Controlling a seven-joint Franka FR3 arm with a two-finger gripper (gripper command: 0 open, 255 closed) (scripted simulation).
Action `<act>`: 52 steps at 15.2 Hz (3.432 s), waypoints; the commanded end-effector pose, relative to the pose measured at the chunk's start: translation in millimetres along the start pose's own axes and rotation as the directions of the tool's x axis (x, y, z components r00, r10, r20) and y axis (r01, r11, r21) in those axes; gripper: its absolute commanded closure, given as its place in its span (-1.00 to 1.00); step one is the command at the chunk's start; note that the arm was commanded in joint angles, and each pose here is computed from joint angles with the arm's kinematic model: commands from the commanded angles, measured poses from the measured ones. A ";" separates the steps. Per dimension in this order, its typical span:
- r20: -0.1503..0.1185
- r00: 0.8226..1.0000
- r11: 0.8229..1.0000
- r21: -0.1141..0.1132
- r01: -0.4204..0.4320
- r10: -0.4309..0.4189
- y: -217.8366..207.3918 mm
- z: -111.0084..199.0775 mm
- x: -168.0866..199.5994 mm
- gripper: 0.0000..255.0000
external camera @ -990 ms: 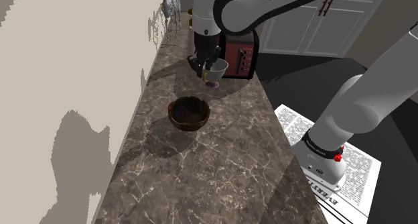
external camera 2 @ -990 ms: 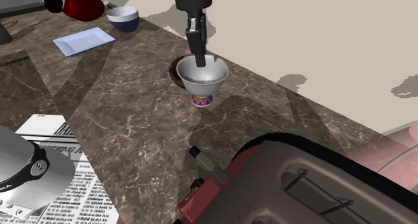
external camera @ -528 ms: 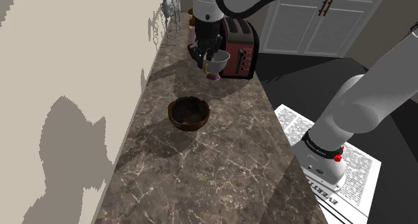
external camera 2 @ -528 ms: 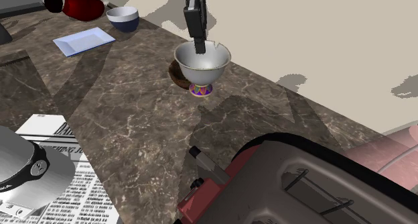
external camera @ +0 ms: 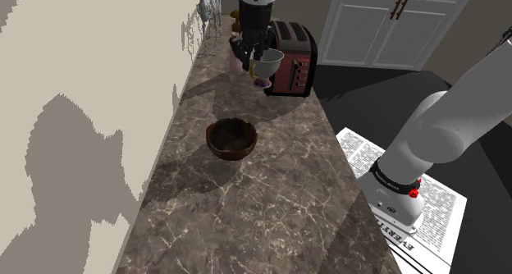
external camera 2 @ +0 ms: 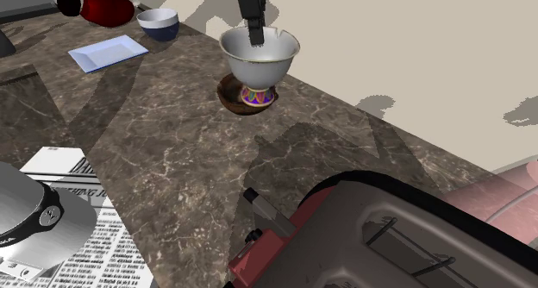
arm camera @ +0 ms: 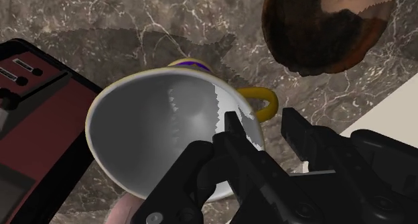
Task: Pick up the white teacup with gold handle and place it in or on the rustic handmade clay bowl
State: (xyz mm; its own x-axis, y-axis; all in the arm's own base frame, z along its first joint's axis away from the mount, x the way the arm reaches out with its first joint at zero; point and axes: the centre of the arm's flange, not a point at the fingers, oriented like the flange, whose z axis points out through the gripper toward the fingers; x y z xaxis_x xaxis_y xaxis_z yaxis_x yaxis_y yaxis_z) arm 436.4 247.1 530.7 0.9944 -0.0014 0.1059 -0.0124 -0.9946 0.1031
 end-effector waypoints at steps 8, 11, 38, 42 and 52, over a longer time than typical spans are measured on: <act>0.000 1.000 1.000 0.000 0.000 0.000 -84.7 -38.9 -15.3 1.00; 0.000 1.000 1.000 0.000 0.000 0.000 -121.1 -52.8 -22.2 1.00; 0.000 1.000 1.000 0.000 0.000 0.000 -178.2 41.2 -42.8 1.00; 0.000 1.000 1.000 0.000 0.000 0.000 -178.2 41.2 -42.8 1.00; 0.000 1.000 1.000 0.000 0.000 0.000 -178.2 14.8 -42.8 -1.00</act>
State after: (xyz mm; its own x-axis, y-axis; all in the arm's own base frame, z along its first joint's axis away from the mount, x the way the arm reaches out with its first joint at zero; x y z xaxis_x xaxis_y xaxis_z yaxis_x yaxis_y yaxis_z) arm 398.5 421.5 481.9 0.9944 -0.0015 0.1061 -0.0124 -0.9946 0.1028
